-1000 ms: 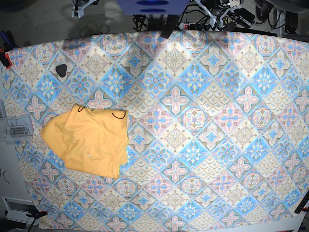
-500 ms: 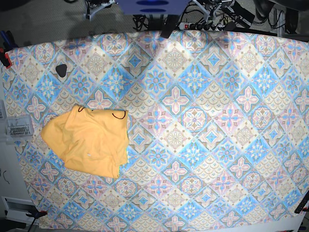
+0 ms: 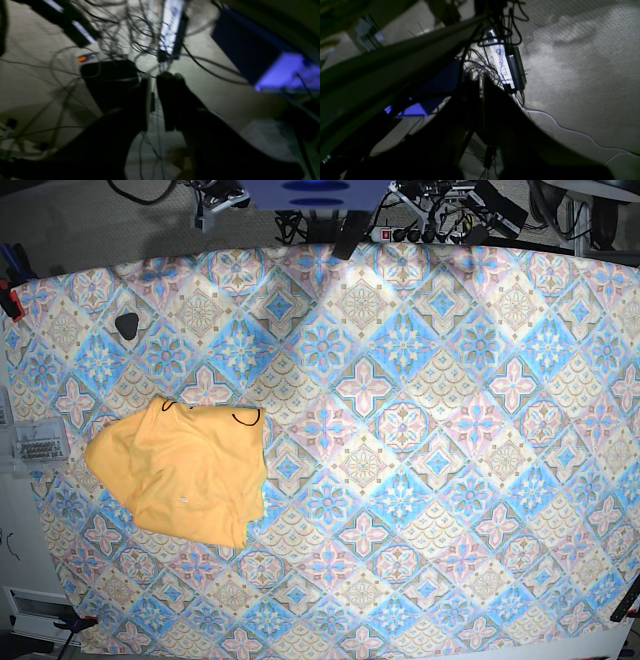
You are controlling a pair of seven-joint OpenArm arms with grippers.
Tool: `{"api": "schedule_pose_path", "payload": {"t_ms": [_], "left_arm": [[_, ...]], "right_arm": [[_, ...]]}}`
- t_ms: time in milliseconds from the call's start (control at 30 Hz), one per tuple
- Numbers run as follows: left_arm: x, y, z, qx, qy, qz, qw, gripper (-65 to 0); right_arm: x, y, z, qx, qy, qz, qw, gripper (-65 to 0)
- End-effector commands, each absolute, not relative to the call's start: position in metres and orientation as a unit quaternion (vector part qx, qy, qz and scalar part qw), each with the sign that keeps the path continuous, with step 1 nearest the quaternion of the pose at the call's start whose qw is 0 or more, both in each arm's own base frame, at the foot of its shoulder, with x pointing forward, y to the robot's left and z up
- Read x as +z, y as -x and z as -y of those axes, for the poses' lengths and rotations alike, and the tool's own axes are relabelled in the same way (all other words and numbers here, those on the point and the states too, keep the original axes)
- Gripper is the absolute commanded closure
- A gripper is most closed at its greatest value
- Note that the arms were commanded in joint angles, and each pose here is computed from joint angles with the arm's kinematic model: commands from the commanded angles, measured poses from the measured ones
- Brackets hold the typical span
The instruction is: Fold the T-shirt properly
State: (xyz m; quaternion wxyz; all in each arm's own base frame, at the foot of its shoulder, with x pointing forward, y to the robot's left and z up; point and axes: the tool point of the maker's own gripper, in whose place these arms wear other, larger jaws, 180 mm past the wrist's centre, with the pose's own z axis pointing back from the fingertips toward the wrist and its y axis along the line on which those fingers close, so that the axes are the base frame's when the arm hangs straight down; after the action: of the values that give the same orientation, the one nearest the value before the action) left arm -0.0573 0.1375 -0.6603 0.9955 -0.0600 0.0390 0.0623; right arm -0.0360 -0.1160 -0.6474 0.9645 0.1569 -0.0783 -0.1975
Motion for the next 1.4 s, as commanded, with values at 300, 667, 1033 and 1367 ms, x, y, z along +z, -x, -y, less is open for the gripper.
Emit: {"api": "schedule_pose_path", "payload": {"t_ms": [300, 667, 1033, 1367], "left_arm": [[-0.663, 0.043, -0.138, 0.011, 0.023, -0.032, 0.999, -9.1], [-0.665, 0.005, -0.133, -0.014, 0.0, -0.004, 1.0, -9.1], [-0.665, -0.012, -0.12, -0.014, 0.009, 0.034, 0.999, -9.2], [-0.665, -0.012, -0.12, -0.012, 0.009, 0.034, 0.999, -9.2]], "right_arm": [[-0.647, 0.017, 0.091, -0.172, -0.184, 0.09, 0.964, -0.6], [-0.645, 0.009, 0.067, -0.179, -0.202, 0.093, 0.958, -0.6], [-0.643, 0.009, 0.043, -0.186, -0.218, 0.091, 0.954, -0.4], [-0.642, -0.012, 0.04, -0.183, -0.224, 0.105, 0.952, -0.6]]}}
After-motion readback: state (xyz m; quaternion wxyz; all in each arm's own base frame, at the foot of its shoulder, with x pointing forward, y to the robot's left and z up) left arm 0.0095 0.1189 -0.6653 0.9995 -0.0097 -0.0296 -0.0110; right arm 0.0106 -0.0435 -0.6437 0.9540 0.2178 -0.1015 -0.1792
